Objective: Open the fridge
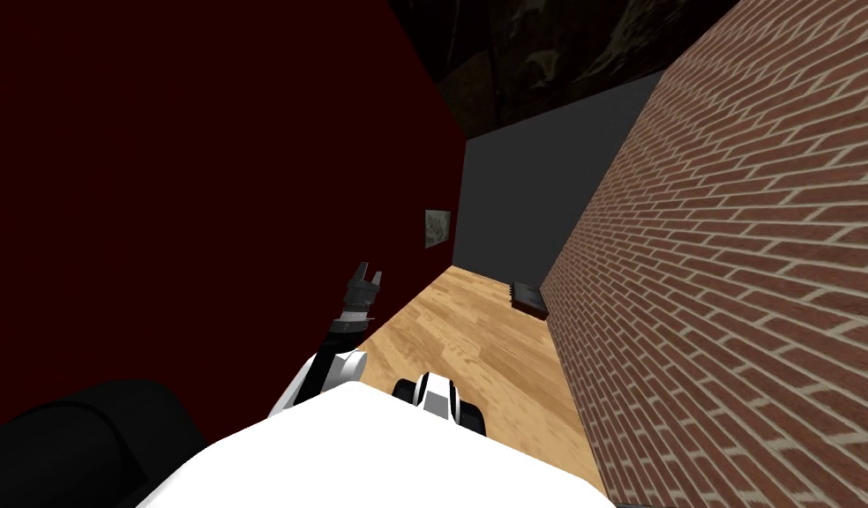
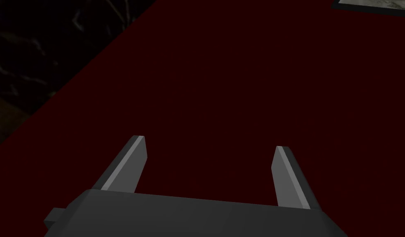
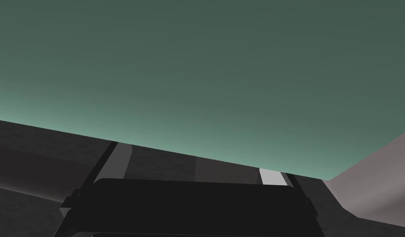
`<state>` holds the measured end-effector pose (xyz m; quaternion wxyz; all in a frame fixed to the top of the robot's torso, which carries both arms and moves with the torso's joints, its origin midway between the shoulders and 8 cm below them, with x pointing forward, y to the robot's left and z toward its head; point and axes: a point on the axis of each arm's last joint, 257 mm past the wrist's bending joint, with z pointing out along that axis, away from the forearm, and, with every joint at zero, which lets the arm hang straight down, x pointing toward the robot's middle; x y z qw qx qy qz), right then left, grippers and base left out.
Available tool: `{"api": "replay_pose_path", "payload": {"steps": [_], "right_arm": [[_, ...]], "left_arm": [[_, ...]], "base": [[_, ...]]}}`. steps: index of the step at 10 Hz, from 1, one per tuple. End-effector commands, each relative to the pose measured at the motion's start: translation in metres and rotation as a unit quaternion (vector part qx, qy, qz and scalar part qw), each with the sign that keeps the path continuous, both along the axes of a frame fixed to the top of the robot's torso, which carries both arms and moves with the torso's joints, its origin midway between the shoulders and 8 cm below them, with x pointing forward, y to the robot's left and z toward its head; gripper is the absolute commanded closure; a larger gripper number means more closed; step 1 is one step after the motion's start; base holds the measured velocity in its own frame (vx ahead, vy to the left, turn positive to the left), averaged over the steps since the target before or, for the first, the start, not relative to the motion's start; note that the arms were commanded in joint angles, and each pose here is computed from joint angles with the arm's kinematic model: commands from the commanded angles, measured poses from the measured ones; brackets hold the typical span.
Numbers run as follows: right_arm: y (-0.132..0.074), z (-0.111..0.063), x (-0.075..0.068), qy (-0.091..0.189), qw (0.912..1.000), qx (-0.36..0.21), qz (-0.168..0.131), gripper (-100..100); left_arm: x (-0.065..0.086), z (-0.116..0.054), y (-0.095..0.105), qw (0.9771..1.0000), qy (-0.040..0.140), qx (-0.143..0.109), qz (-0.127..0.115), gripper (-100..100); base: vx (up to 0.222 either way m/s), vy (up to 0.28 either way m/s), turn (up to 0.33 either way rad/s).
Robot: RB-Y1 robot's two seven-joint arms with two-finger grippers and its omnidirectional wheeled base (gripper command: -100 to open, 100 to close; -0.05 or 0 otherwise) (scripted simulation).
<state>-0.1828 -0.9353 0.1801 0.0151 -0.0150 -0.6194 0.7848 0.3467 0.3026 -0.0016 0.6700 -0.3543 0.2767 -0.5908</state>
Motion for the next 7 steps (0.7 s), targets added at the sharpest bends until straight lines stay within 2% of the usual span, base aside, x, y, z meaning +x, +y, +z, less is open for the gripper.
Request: {"api": "replay_pose_path", "payload": {"steps": [1,2,7], "right_arm": [[0.0001,0.0051,0.0003,0.000,1.0000,0.001,0.003,-100],[0.0001,0.0036,-0.0008,0.001,1.0000,0.003,0.003,0],[-0.0006,-0.0042,-0.0004,0.002,0.9999,0.011,0.006,0]], "left_arm": [[0.0000,0.0000,0.0000,1.0000,0.000,0.000,0.000,0],[0.0000,0.0000,0.0000,1.0000,0.000,0.000,0.000,0],[0.0000,0.0000,0.0000,1.0000,0.000,0.000,0.000,0]], "base": [[0.009,0.003,-0.027],[0.000,0.000,0.000],[0.000,-0.001,0.001]]}}
